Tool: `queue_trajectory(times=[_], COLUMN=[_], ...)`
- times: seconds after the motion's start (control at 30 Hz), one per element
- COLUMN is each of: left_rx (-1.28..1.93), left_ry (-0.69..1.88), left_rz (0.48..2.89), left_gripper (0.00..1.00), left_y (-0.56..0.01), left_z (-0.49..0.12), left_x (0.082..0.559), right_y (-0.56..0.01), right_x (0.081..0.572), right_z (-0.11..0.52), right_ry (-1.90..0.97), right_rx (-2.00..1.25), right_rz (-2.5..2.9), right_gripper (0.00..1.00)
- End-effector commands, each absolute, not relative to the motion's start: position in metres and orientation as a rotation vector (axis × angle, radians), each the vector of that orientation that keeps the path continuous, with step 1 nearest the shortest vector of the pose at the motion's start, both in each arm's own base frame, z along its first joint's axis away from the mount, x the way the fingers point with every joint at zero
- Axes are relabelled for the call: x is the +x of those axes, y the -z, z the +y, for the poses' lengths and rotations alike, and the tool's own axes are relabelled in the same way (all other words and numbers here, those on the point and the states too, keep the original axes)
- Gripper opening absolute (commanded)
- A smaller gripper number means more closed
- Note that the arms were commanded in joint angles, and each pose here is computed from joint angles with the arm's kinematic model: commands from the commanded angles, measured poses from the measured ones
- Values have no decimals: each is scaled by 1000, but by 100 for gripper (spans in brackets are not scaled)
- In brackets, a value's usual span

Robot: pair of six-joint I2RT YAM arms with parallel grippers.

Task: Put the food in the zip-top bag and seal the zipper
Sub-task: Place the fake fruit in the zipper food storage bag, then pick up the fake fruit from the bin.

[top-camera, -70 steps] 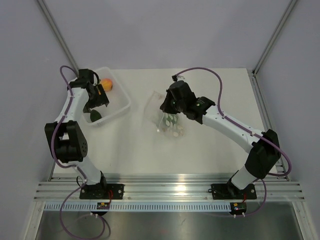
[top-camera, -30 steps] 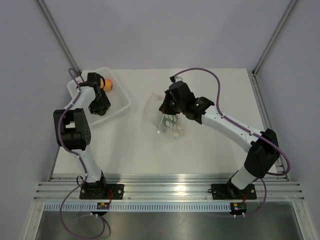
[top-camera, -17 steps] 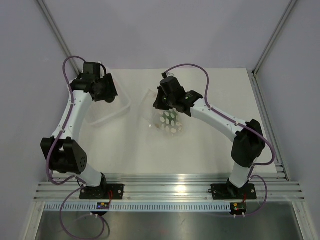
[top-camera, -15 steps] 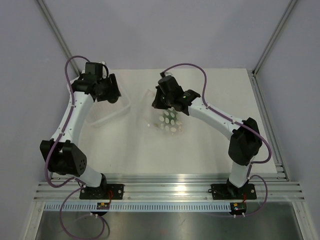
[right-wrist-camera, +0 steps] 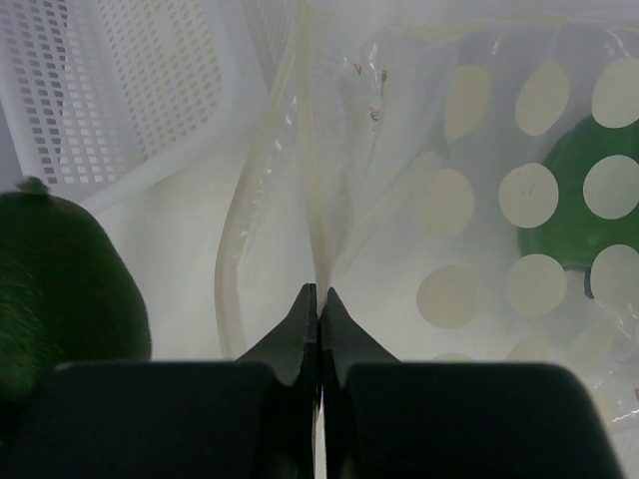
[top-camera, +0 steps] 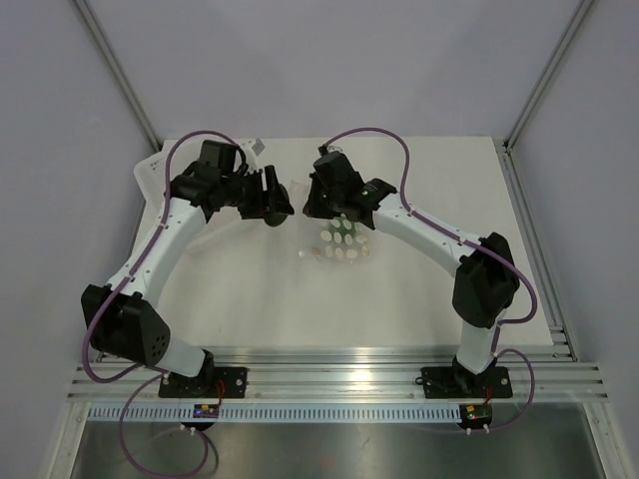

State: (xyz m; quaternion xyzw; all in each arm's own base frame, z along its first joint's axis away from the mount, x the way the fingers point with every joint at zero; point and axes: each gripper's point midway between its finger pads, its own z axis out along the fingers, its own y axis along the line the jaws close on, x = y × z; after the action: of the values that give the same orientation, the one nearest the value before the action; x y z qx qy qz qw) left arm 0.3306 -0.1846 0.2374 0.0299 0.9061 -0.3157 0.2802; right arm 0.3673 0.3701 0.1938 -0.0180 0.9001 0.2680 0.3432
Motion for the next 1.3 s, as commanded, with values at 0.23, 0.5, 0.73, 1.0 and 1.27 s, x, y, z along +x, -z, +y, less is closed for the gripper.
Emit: queue_trajectory(times=[0.23, 0.5, 0.73, 1.0, 1.27], left_rx=[140, 108, 108, 247, 244], left_ry=[1108, 1135, 1104, 1027, 755], left_rz=[2395, 2395, 2400, 2388, 2280], left_gripper=[23, 25, 68, 93, 74], left_y=[-232, -227, -229, -249, -300], left_z=[-222, -225, -231, -240, -182], left_x=[328, 331, 336, 324, 334], right_y=[-254, -272, -265, -256, -250], right_x=[361, 346, 337, 339, 341], right_z=[365, 364, 364, 363, 355], right_ry=[-802, -899, -938, -918, -869], right_rx=[-14, -10, -4, 14, 27], right_rz=[2219, 2182, 2201, 2216, 2221], right_gripper=[0, 0, 0, 0, 0])
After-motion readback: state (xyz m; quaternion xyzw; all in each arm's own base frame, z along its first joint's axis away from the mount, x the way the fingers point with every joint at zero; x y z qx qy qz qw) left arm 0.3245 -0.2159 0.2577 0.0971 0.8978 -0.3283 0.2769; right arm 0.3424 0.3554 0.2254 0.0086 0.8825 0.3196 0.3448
